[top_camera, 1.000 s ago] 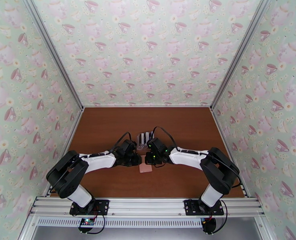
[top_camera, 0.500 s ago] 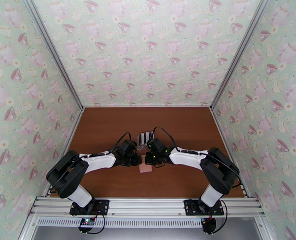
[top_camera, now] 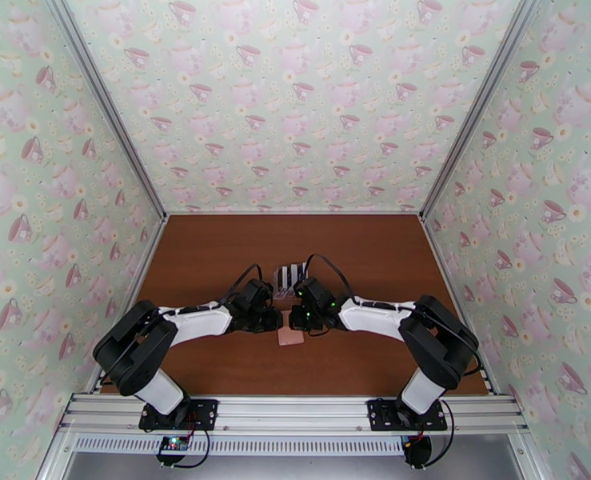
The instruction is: Put the credit cards into the card holder
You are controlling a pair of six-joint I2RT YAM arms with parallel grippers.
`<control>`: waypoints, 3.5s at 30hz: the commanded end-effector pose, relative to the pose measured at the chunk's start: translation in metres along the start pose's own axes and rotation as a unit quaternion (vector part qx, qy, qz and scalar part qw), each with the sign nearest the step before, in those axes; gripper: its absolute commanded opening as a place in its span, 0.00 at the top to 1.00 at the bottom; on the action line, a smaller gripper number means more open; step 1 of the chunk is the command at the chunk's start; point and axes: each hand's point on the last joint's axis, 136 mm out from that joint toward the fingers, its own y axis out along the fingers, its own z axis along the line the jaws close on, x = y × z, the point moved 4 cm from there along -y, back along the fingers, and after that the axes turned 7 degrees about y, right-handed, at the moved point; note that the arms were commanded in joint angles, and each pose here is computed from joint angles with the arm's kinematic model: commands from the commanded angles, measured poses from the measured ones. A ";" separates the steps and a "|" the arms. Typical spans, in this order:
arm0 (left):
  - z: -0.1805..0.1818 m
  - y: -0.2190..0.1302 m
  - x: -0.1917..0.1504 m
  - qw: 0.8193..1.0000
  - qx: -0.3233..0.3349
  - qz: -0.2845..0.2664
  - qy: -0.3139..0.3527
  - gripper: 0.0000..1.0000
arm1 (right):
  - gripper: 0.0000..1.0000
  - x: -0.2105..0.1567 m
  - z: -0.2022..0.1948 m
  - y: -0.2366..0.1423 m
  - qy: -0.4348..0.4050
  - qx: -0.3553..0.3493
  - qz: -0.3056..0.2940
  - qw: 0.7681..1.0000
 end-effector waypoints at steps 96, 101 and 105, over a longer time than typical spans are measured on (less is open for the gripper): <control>0.180 -0.185 0.118 0.834 0.224 -0.478 0.162 0.00 | 0.00 0.158 -0.212 -0.221 -0.058 -0.201 -0.522 0.827; 0.186 -0.176 0.121 0.833 0.223 -0.478 0.168 0.00 | 0.00 0.154 -0.209 -0.221 -0.067 -0.193 -0.526 0.825; 0.184 -0.175 0.120 0.831 0.223 -0.478 0.174 0.00 | 0.00 0.151 -0.208 -0.218 -0.078 -0.186 -0.526 0.826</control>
